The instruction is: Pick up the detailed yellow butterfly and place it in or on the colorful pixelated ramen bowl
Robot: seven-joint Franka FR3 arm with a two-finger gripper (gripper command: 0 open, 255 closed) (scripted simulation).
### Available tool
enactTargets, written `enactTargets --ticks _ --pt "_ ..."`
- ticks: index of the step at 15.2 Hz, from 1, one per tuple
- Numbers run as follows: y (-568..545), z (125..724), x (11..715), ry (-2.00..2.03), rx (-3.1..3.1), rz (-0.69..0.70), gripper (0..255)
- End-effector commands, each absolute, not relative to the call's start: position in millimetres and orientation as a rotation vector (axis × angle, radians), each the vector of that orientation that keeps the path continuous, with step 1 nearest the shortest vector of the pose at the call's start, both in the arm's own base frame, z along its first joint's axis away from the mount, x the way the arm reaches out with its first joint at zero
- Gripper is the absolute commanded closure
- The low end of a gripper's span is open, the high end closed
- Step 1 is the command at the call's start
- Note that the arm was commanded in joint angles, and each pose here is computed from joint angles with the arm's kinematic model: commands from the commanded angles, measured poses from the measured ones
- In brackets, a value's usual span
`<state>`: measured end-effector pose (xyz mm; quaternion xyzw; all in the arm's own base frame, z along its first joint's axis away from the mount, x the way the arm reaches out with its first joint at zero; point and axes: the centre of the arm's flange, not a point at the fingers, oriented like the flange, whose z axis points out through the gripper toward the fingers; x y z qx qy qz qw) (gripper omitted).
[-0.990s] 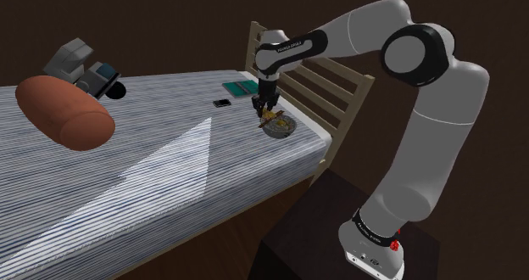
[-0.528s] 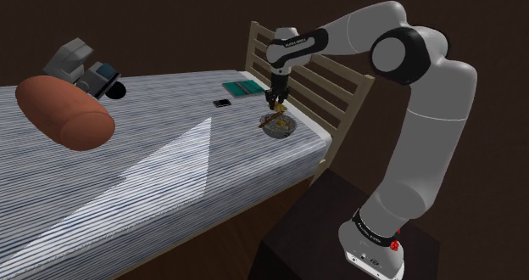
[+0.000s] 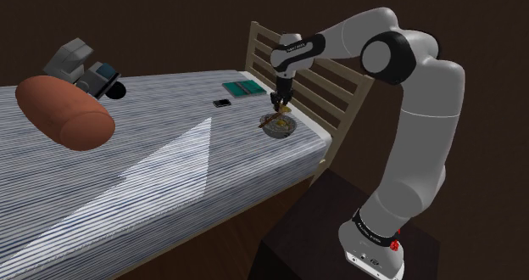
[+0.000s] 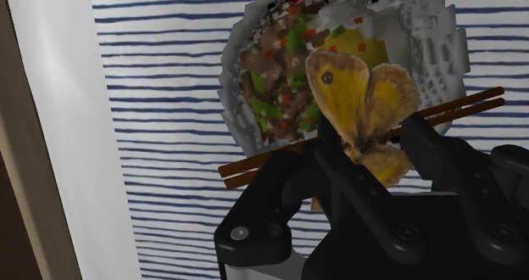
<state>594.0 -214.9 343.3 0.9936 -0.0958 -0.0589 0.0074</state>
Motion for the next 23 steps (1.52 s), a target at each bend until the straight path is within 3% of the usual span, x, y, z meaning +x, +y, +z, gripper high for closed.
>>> enactTargets --ticks 1,9,17,18,23 --pt "-214.2 331.9 594.3 -0.299 3.107 -0.183 255" --pt "-214.2 289.6 594.3 -0.299 3.107 -0.183 255" --pt "-214.2 289.7 594.3 -0.299 3.107 -0.184 255" --pt "-214.2 289.7 594.3 -0.299 3.107 -0.184 0" --pt "-214.2 289.7 594.3 -0.299 3.107 -0.184 0"
